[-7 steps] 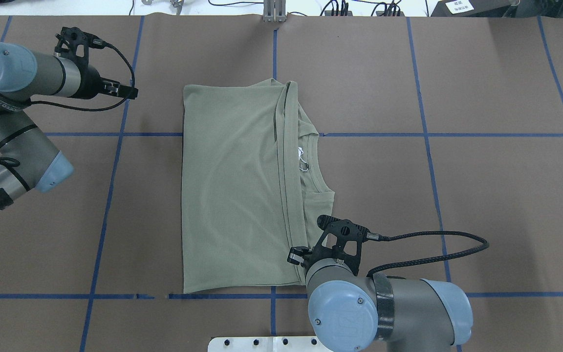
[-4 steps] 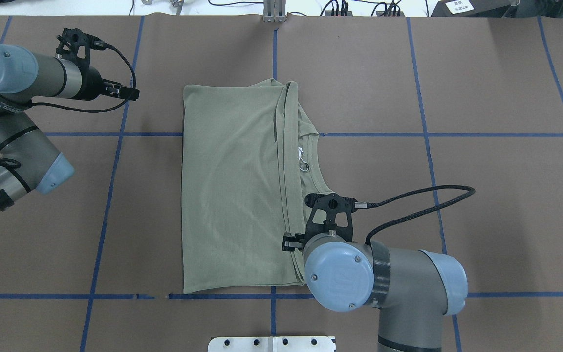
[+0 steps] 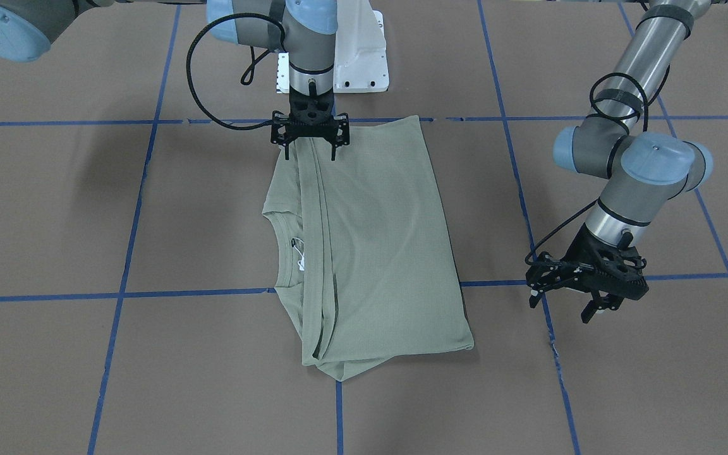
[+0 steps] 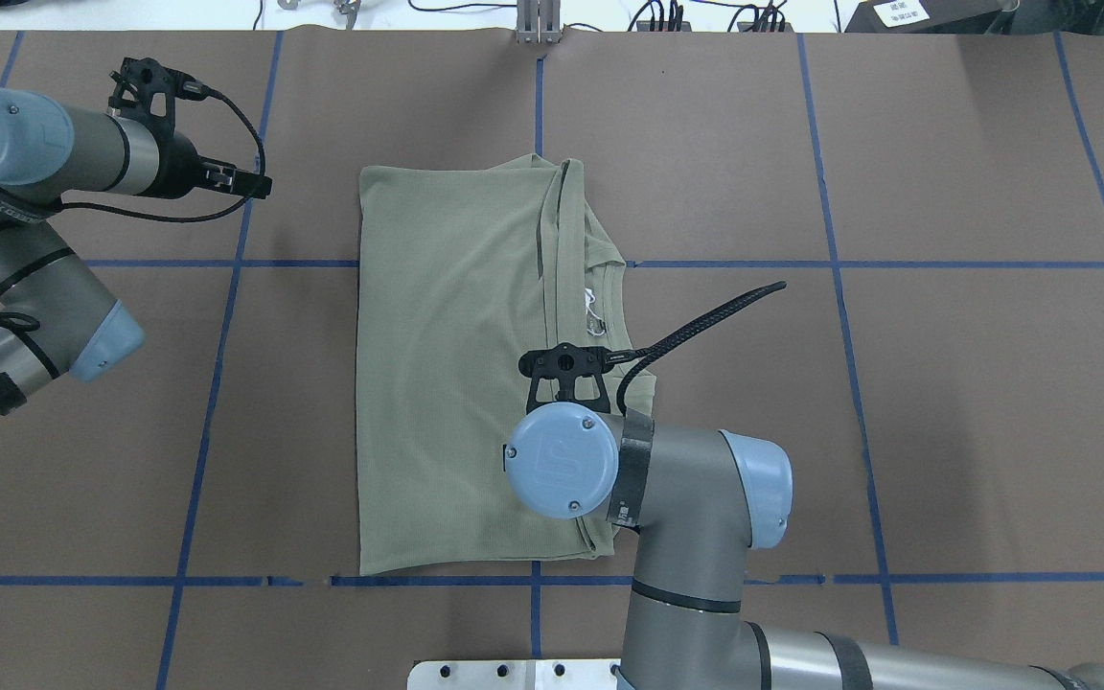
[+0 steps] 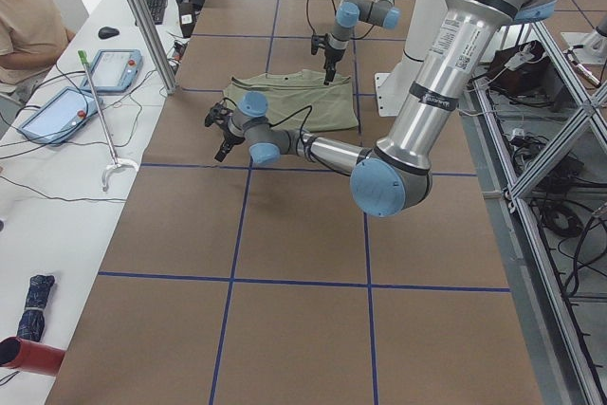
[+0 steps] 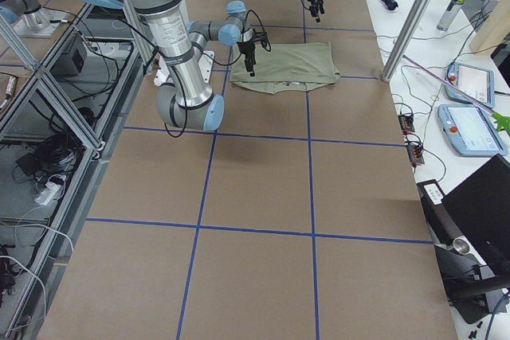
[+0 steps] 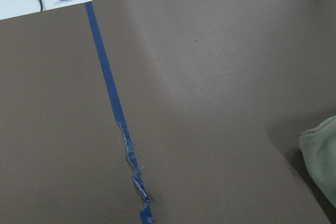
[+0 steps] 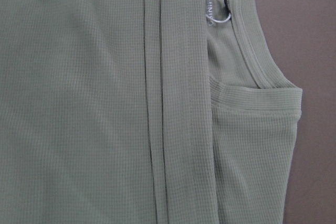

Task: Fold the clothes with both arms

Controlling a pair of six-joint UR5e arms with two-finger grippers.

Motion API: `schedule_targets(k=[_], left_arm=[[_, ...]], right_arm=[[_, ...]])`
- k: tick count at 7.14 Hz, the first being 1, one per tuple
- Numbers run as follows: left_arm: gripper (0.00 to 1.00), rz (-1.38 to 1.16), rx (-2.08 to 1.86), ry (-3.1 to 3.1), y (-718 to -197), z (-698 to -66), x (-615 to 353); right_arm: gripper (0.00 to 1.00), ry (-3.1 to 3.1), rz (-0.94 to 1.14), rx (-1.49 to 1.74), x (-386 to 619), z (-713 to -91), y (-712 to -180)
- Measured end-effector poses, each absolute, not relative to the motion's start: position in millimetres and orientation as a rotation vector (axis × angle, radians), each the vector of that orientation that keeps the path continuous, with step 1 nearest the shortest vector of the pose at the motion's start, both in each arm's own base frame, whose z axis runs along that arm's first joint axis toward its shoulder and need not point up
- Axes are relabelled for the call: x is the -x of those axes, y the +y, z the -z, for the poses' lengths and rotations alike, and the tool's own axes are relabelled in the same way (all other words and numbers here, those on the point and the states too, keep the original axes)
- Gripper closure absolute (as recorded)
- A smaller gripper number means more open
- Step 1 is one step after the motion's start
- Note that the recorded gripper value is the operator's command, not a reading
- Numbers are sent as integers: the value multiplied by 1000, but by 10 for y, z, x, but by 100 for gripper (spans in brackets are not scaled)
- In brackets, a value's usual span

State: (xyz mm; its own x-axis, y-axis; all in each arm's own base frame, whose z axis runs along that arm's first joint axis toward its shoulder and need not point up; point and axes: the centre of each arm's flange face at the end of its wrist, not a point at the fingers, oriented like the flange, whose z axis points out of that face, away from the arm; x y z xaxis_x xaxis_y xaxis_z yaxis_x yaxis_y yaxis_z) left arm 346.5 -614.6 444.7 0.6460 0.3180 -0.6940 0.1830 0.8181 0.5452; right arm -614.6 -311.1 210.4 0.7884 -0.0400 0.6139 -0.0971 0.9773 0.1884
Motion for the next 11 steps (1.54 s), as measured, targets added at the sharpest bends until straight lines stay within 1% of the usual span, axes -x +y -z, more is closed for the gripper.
schedule_targets(k=[1,2,8,11], left_arm=[[0,-76,-623,884,-6138,-4448,-3479],[0,-75,-619,887,-6124,-4449,-3503],[0,-81,-617,893,-6081,-4483,-3565],[0,-84,-614,892,-6057,-4512,-3569]], right_arm=[[36,-642,13,-214,6217,-2162,-3122],[40,-623,45,-216,6255,-2212,-3131],[41,-596,90,-219,6274,-2197,-3108],[49,-602,105,-219,6352,-2147,-3008]])
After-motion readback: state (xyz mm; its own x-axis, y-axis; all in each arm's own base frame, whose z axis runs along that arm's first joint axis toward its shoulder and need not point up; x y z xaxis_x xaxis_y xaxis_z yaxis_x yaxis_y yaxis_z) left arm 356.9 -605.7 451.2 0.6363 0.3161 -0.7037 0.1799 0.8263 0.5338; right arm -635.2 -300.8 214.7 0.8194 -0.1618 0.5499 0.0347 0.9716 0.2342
